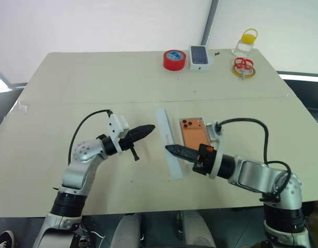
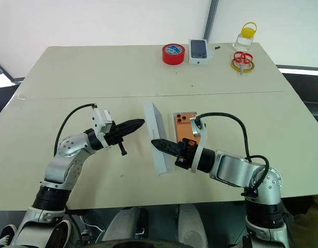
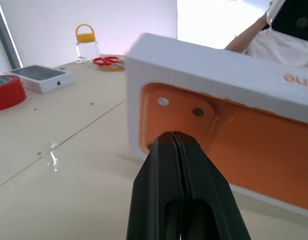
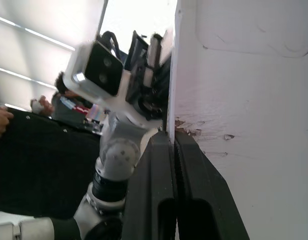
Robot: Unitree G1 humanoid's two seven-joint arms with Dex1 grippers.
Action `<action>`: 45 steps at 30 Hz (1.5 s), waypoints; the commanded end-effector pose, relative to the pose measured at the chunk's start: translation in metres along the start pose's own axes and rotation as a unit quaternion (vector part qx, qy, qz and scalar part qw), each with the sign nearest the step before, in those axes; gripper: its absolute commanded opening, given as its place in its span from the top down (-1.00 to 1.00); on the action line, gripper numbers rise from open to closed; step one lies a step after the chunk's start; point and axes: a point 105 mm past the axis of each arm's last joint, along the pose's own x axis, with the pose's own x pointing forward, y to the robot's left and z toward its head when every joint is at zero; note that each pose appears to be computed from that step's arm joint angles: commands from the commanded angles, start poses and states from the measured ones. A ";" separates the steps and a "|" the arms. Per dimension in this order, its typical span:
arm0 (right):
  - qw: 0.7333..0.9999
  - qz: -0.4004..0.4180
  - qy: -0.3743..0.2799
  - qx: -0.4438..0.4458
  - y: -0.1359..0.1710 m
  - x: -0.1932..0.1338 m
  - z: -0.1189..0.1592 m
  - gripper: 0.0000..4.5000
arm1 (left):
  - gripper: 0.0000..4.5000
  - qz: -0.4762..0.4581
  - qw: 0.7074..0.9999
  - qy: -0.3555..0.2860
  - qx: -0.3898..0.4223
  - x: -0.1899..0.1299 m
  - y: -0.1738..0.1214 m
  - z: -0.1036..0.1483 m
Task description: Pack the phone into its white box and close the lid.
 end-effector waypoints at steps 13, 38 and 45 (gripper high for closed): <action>0.993 -0.092 -0.027 0.064 -0.048 0.007 0.035 1.00 | 0.98 0.020 1.000 0.010 0.018 0.021 0.000 -0.015; 0.920 -0.218 -0.017 -0.325 -0.080 -0.085 0.111 -0.29 | 1.00 -0.011 0.998 -0.040 -0.038 0.088 -0.025 -0.017; 0.820 -0.279 -0.002 -0.500 -0.100 -0.082 0.113 0.29 | 1.00 0.043 0.998 -0.008 -0.039 0.070 0.007 -0.022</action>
